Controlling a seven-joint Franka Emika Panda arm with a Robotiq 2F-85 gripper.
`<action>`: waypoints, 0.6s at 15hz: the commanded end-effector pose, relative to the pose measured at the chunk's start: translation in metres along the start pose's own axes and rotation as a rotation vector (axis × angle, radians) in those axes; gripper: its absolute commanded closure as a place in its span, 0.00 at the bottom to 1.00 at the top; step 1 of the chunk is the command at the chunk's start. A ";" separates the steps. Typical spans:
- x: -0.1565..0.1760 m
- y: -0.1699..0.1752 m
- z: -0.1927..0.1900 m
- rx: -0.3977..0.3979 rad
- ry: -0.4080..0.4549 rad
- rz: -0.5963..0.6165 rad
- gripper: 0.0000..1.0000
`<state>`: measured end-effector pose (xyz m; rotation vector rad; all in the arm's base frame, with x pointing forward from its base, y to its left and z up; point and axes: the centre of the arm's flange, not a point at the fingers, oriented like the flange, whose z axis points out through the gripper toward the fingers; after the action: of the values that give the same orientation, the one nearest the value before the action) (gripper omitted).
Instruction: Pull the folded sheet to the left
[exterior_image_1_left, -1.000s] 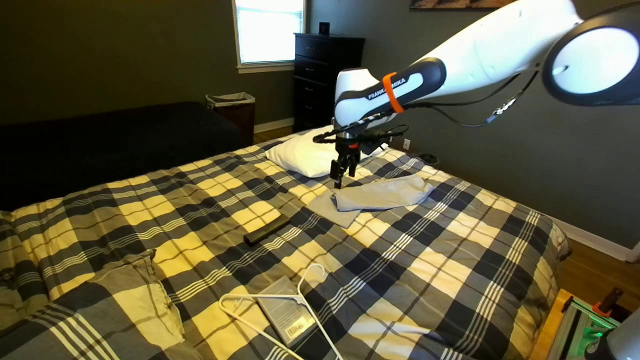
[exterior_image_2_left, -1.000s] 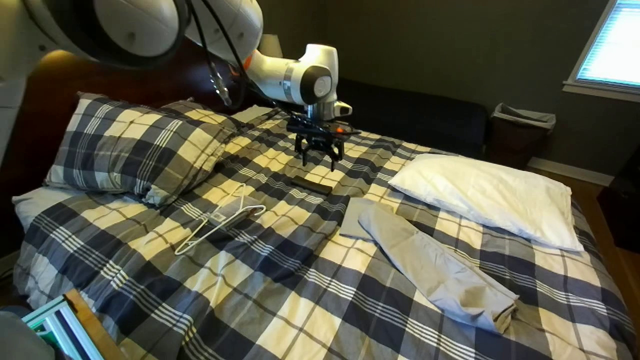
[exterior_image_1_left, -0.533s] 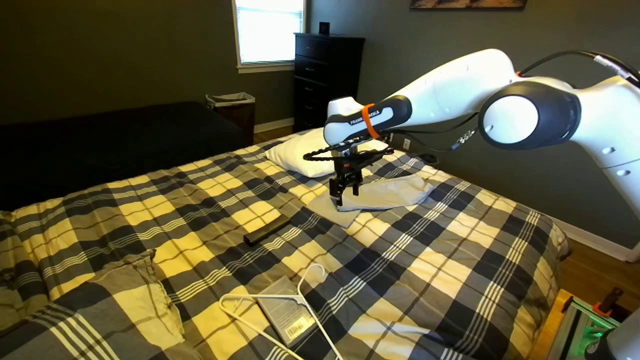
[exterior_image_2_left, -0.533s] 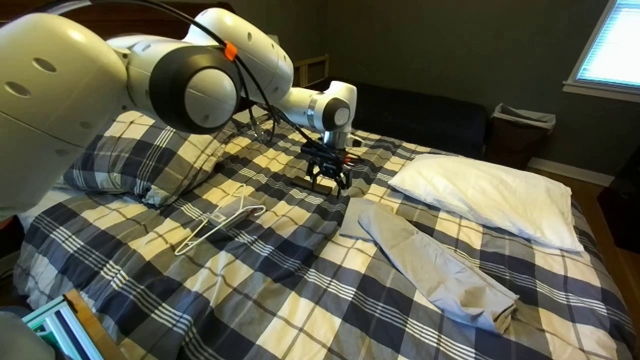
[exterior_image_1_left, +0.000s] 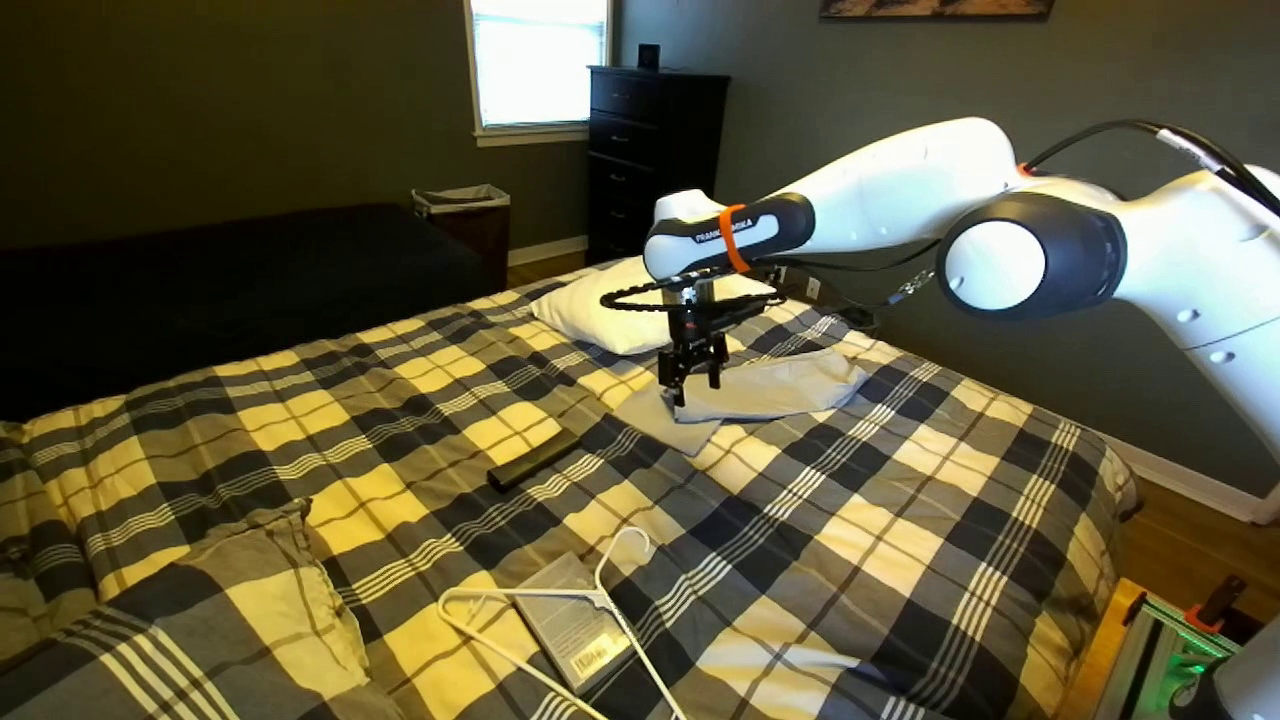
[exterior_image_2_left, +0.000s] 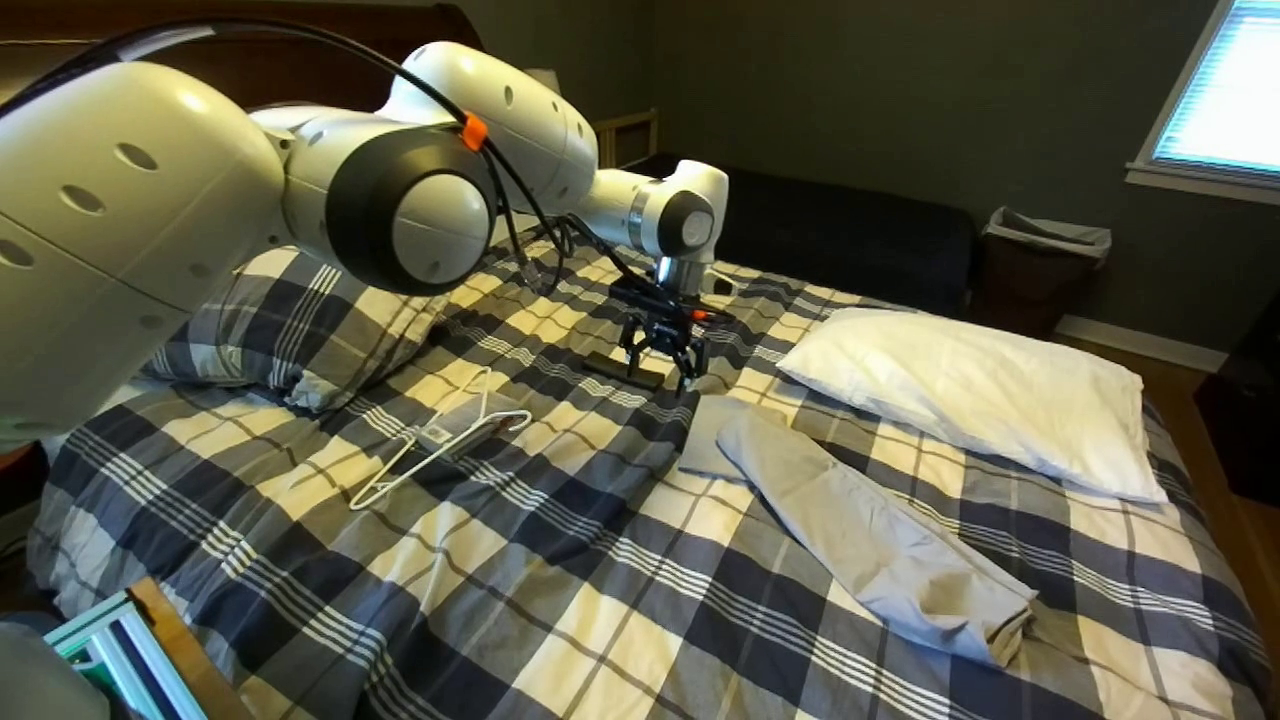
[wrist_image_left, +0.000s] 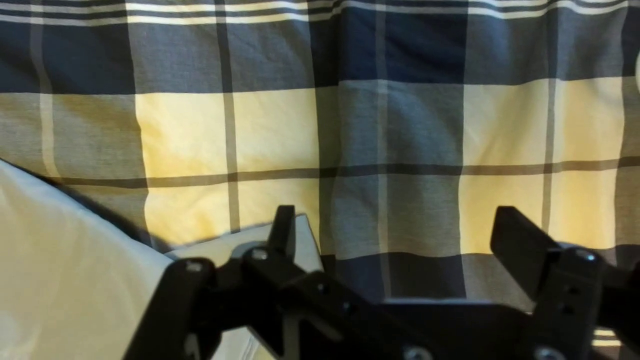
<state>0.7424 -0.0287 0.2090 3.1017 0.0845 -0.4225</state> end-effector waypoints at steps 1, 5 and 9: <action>0.022 0.001 0.013 -0.011 -0.021 0.040 0.00; 0.038 0.014 0.048 -0.128 -0.082 0.074 0.00; 0.011 0.023 0.065 -0.134 -0.109 0.051 0.00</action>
<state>0.7370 -0.0519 0.1428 2.9363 0.0311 -0.5602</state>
